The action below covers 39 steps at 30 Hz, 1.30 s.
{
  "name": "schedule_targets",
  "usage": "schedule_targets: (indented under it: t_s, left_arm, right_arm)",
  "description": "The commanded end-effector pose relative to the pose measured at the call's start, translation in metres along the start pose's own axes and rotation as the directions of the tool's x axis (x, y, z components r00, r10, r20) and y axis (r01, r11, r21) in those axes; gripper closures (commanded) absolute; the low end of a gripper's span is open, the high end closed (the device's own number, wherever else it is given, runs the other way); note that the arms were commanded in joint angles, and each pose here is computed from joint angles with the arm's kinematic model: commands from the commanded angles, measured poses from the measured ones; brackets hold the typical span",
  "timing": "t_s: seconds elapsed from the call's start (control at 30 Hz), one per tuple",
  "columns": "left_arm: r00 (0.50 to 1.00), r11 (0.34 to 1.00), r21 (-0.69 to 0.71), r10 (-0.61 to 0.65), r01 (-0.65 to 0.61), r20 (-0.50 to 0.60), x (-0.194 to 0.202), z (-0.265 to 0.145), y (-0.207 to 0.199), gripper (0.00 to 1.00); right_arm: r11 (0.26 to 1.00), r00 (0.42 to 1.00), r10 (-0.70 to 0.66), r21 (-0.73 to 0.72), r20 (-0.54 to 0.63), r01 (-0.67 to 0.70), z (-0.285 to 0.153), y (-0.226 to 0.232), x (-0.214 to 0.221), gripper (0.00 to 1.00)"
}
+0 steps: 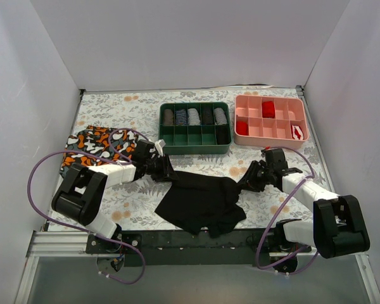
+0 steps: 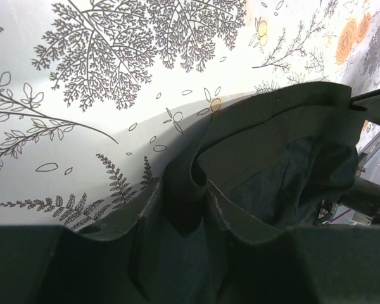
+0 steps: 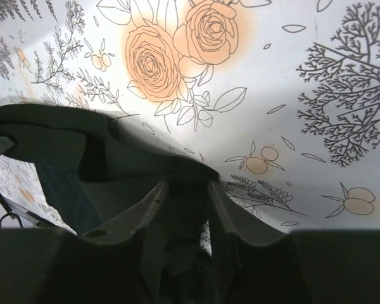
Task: Roll the underwear
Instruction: Flatten out the underwear at the center of the board.
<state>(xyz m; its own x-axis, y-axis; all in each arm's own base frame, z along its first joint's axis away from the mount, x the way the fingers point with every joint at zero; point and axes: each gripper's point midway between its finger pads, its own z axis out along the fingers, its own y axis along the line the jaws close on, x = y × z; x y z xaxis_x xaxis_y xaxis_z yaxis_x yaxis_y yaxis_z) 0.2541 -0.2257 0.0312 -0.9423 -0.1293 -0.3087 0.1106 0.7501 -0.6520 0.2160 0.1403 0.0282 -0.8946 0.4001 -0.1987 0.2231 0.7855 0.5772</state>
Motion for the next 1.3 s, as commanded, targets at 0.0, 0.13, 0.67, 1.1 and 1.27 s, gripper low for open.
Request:
schedule_targets:
  t_s: [0.0,0.13,0.67,1.1,1.27]
  left_arm:
    - [0.999,1.0,0.012,0.025,-0.026,0.033,-0.012,-0.001,-0.008,0.73]
    - [0.999,0.999,0.012,0.029,-0.03,0.04,-0.014,-0.004,-0.011,0.73]
    - [0.998,0.999,0.006,0.044,-0.044,0.054,-0.02,-0.008,-0.014,0.75]
    - [0.997,0.999,0.009,0.041,-0.042,0.068,-0.027,-0.011,-0.02,0.77]
    - [0.99,0.998,0.02,0.065,-0.068,0.126,-0.04,-0.029,-0.036,0.83]
  right_arm:
    - [1.0,1.0,0.001,-0.01,0.0,-0.001,-0.003,-0.001,0.002,0.63]
    - [0.998,0.997,-0.011,0.058,0.078,0.006,-0.014,-0.009,-0.01,0.55]
    - [0.995,0.99,0.071,-0.074,0.119,-0.062,-0.006,-0.01,0.0,0.54]
    - [0.988,0.99,0.02,-0.154,0.137,0.001,-0.009,0.001,-0.001,0.98]
    - [0.952,0.955,-0.111,-0.247,0.276,0.182,-0.052,0.053,-0.036,0.99]
